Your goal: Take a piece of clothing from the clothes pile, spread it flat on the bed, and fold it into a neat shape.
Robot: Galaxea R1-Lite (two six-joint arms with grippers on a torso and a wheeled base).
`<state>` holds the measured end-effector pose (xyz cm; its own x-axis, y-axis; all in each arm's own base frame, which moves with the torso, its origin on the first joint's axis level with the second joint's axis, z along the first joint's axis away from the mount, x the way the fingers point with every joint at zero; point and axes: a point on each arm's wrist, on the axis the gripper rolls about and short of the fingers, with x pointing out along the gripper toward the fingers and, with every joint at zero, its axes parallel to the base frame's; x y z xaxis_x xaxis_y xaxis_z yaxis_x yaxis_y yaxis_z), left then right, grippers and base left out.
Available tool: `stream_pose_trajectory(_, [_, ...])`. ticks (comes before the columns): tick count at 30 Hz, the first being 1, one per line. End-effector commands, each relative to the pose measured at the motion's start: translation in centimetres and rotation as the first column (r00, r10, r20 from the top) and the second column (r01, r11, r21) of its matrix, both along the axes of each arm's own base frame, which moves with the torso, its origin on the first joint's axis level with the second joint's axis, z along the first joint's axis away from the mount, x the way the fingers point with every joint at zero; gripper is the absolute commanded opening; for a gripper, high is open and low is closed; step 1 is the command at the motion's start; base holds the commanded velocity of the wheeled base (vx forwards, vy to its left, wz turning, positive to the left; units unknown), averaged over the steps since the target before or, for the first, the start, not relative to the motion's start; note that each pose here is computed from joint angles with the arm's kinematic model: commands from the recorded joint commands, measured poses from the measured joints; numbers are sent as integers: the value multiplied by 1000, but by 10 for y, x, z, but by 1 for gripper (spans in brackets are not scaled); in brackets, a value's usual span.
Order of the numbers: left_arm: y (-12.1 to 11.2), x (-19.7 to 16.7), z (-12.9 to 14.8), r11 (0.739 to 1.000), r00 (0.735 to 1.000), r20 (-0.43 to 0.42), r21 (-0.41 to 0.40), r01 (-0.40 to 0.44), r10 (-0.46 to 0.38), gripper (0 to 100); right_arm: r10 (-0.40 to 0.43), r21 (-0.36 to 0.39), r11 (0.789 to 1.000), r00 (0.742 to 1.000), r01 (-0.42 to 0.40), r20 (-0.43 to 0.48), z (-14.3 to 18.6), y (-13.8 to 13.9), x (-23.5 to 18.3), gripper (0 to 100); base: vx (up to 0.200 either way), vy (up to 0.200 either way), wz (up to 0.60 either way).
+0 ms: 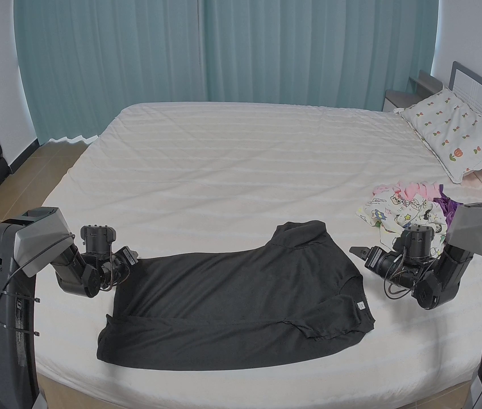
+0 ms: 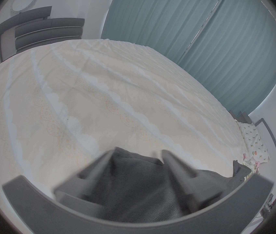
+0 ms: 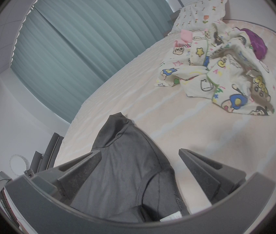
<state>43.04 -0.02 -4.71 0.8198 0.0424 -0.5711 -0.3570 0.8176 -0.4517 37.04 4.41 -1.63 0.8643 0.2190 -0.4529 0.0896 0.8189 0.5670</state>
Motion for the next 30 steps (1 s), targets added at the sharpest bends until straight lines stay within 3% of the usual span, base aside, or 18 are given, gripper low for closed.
stream_pose_trajectory(1, [1, 0, 0, 1000, 1000, 1, -4, -7, 7, 0, 55, -6, 998, 998, -55, 33, 4, 10, 19, 100, 0, 0, 0])
stream_pose_trajectory(10, [5, -2, 28, 988, 993, 56, -124, -93, 100, 0, 207, -118, 973, 975, -197, 77, -2, 43, 48, 100, 0, 0, 0])
stream_pose_trajectory(13, [10, -7, 34, 985, 991, 60, -134, -109, 117, 0, 259, -199, 950, 964, -241, 69, -7, 45, 58, 100, 0, 0, 0])
stream_pose_trajectory(15, [11, -9, 35, 983, 991, 53, -142, -114, 123, 0, 312, -254, 923, 949, -290, 47, -12, 47, 65, 100, 0, 0, 0])
stream_pose_trajectory(19, [10, -9, 34, 980, 990, 50, -155, -123, 132, 0, 344, -307, 899, 938, -314, 50, -18, 49, 78, 100, 0, 0, 0])
stream_pose_trajectory(30, [9, -19, 36, 977, 989, 53, -170, -128, 139, 0, 336, -321, 899, 939, -299, 66, -36, 55, 111, 100, 0, 0, 0])
